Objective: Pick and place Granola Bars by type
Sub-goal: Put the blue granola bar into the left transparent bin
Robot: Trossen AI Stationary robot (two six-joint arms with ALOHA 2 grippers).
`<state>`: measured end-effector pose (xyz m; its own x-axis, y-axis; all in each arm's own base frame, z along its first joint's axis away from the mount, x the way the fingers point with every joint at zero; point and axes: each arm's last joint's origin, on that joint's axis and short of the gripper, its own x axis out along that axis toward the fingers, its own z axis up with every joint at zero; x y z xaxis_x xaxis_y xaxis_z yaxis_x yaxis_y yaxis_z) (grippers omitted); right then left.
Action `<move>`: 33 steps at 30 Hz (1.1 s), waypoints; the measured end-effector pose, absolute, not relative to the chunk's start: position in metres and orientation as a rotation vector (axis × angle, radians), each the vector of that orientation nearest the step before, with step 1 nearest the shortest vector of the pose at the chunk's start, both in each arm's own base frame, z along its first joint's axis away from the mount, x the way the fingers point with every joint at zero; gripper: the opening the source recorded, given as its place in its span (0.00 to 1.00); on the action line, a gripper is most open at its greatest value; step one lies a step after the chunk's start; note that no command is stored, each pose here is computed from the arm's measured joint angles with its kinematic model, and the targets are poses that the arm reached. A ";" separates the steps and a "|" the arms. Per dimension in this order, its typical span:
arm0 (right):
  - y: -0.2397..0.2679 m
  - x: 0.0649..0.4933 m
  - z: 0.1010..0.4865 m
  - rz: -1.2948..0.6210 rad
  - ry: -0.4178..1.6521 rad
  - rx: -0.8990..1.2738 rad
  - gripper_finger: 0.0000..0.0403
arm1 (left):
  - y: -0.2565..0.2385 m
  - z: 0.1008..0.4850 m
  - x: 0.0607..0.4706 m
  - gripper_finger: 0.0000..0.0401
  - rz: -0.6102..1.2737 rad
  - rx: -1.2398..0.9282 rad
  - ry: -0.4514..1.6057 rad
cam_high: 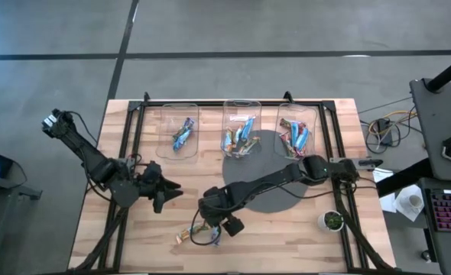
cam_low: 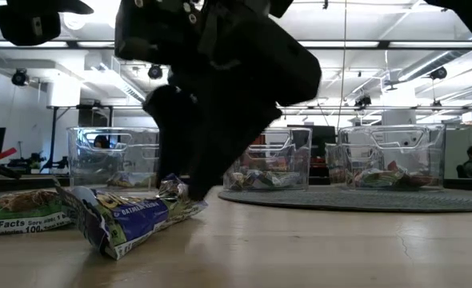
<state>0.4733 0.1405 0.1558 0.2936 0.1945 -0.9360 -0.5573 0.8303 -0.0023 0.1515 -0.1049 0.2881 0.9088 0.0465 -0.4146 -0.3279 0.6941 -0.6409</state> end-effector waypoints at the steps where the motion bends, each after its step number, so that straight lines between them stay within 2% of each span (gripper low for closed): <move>1: 0.141 0.473 0.154 0.515 1.181 -0.358 0.73 | -0.105 0.288 0.151 0.37 0.214 -0.780 0.386; 7: 0.142 0.472 0.150 0.508 1.191 -0.330 0.70 | -0.105 0.288 0.151 0.37 0.213 -0.780 0.386; 12: 0.144 0.472 0.150 0.534 1.188 -0.278 0.63 | -0.105 0.288 0.151 0.37 0.212 -0.779 0.386; 24: 0.143 0.473 0.149 0.522 1.183 -0.255 0.29 | -0.106 0.288 0.151 0.37 0.208 -0.778 0.387; 29: 0.138 0.474 0.150 0.451 1.204 -0.173 0.13 | -0.106 0.288 0.151 0.37 0.208 -0.778 0.388; 33: 0.134 0.474 0.157 0.333 1.202 -0.205 0.06 | -0.106 0.287 0.150 0.37 0.212 -0.771 0.394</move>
